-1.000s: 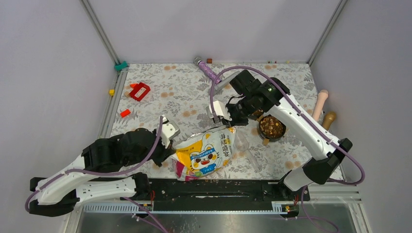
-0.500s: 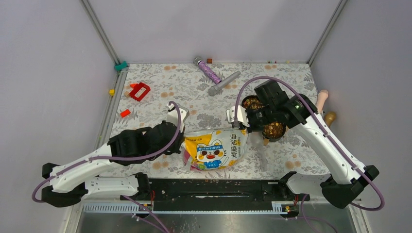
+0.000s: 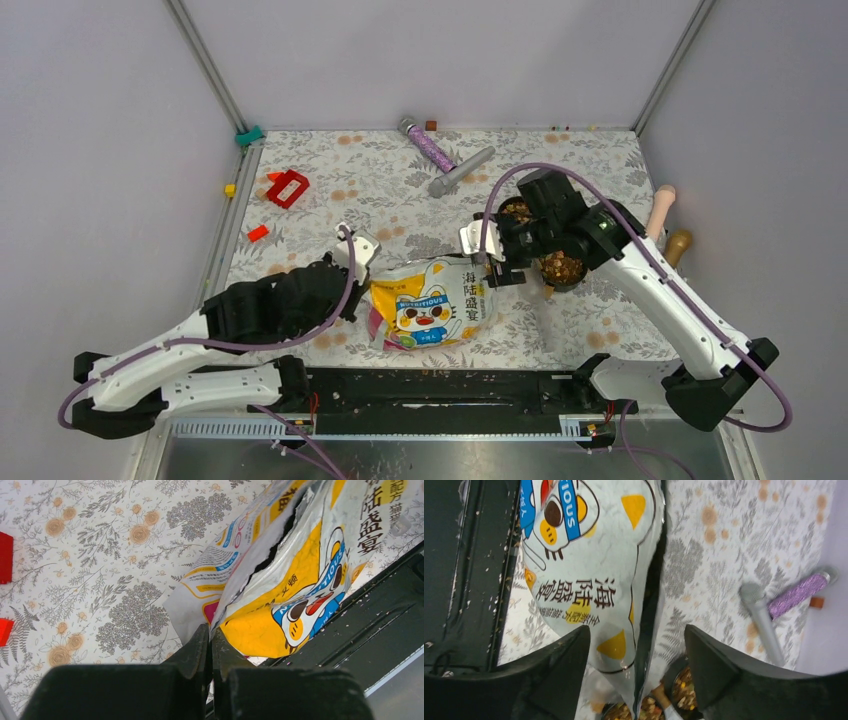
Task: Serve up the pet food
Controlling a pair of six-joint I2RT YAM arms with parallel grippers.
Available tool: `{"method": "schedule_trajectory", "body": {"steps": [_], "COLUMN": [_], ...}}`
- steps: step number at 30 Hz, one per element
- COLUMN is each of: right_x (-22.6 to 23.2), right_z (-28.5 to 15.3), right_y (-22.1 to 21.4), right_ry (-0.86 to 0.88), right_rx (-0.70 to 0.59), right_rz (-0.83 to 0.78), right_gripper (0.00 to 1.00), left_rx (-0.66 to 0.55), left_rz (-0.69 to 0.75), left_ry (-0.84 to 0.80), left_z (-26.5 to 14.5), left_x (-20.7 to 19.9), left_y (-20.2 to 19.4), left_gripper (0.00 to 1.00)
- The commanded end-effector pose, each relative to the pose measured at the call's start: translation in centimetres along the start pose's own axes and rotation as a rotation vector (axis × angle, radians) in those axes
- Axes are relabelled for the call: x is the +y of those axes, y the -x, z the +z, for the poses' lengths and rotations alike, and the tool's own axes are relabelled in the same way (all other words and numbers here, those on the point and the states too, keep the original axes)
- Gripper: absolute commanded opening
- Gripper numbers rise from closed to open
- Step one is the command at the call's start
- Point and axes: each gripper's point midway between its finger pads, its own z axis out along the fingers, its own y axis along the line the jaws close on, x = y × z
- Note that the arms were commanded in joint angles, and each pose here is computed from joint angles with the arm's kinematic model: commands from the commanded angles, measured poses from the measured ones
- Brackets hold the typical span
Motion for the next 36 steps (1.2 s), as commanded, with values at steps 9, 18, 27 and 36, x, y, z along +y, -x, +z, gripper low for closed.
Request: {"method": "schedule_trajectory", "body": {"steps": [9, 18, 27, 36], "right_x": [-3.1, -1.2, -3.6, -2.0], "right_z": [4.2, 7.4, 10.7, 11.7], "right_y": [9.5, 14.5, 15.0, 13.0], "right_ry": [-0.005, 0.066, 0.036, 0.089], "right_rx": [-0.285, -0.386, -0.296, -0.178], "right_rz": [-0.017, 0.010, 0.179, 0.200], "right_gripper": [0.92, 0.93, 0.87, 0.03], "left_rx": [-0.065, -0.073, -0.119, -0.137], "left_rz": [0.043, 0.032, 0.003, -0.006], "left_ry": [0.018, 0.015, -0.003, -0.014], "left_z": [-0.6, -0.9, -2.1, -2.7], "left_x": [1.1, 1.1, 1.5, 1.7], "left_y": [1.6, 1.7, 2.3, 2.4], "left_gripper": [0.00, 0.00, 0.00, 0.00]}}
